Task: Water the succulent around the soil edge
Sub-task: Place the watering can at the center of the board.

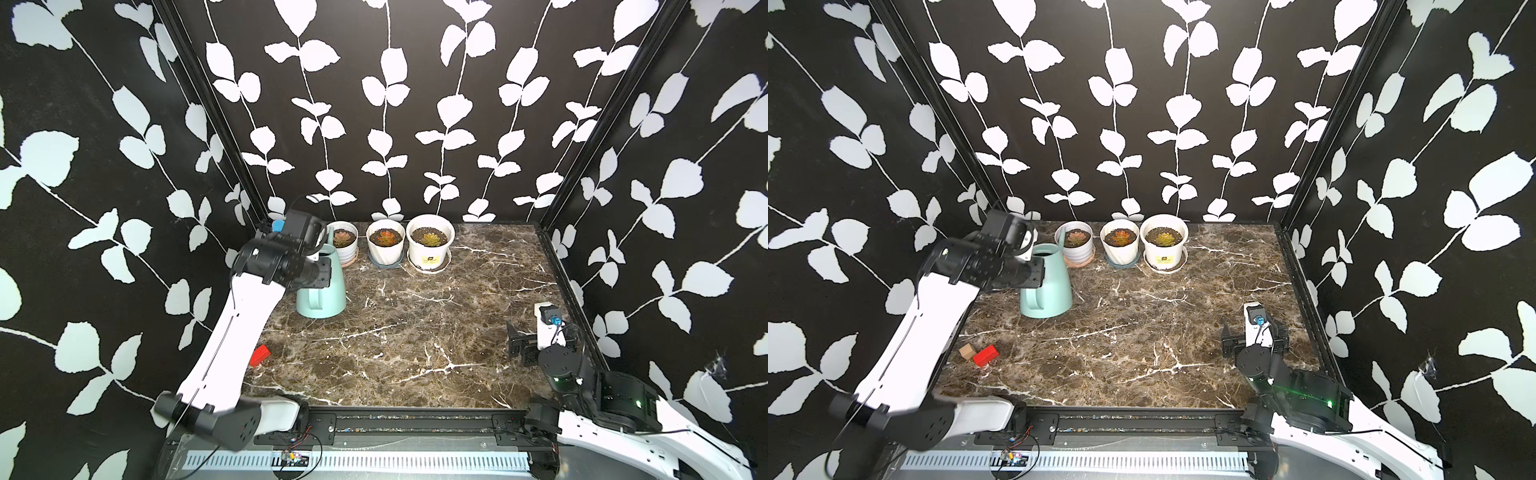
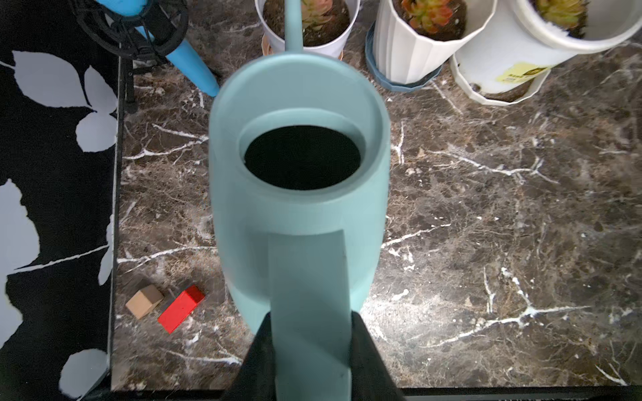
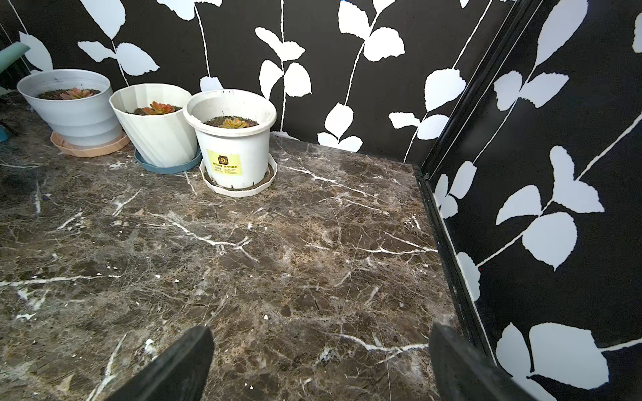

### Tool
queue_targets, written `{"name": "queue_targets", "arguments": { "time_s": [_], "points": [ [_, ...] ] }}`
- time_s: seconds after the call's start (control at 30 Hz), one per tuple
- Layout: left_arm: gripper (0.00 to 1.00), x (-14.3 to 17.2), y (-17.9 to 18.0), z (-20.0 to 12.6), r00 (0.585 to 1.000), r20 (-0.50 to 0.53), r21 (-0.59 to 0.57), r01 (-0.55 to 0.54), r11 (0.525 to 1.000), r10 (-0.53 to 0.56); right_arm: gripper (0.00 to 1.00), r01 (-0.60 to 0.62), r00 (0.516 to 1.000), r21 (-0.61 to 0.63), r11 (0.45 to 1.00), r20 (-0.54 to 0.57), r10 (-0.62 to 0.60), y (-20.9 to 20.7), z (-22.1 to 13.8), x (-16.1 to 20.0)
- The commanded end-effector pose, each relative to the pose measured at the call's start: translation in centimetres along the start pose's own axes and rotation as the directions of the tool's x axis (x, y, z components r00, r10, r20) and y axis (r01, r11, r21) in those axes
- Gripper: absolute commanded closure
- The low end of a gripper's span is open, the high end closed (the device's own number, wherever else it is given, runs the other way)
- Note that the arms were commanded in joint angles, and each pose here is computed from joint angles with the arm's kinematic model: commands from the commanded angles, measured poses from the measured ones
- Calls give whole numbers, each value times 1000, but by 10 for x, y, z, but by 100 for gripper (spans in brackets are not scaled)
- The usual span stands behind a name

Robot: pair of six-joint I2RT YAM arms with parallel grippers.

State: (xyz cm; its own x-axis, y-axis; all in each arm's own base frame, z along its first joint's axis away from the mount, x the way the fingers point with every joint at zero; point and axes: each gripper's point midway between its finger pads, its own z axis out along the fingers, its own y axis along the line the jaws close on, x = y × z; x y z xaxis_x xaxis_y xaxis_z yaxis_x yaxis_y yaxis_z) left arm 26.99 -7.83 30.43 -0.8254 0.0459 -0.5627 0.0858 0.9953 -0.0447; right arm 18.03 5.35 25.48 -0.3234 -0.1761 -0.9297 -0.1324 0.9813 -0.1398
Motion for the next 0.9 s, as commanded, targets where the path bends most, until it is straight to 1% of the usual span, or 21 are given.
{"name": "queue_targets", "arguments": {
  "time_s": [0.0,0.1,0.2,0.27,0.4,0.57,0.67,0.8,0.87],
  "points": [
    [100,-33,-17,-25,967,255,130,-9,991,-25,1,-5,1000,7,1000,15,5,5,5,0],
    [100,-37,-26,-36,925,375,217,-20,976,-64,1,-3,1000,12,1000,21,2,13,11,-2],
    [100,-32,-38,-39,895,439,286,-61,956,-74,0,-23,999,16,1000,29,22,18,15,-1],
    [100,-24,-46,-35,892,449,303,-95,948,-53,1,-35,998,18,999,44,34,20,17,-4],
    [100,2,-65,-14,897,441,281,-170,945,30,0,-16,997,28,999,69,14,23,19,-12],
    [100,24,-78,15,889,458,277,-170,946,25,0,35,995,68,997,92,-41,24,21,-25],
    [100,34,-79,31,880,473,246,-175,953,39,0,27,993,82,996,108,-36,24,22,-29],
    [100,45,-80,53,884,462,215,-191,958,73,0,13,992,107,994,120,-26,24,25,-27],
    [100,52,-90,60,883,459,221,-222,950,99,0,11,992,119,993,125,-26,23,26,-25]
  ]
}}
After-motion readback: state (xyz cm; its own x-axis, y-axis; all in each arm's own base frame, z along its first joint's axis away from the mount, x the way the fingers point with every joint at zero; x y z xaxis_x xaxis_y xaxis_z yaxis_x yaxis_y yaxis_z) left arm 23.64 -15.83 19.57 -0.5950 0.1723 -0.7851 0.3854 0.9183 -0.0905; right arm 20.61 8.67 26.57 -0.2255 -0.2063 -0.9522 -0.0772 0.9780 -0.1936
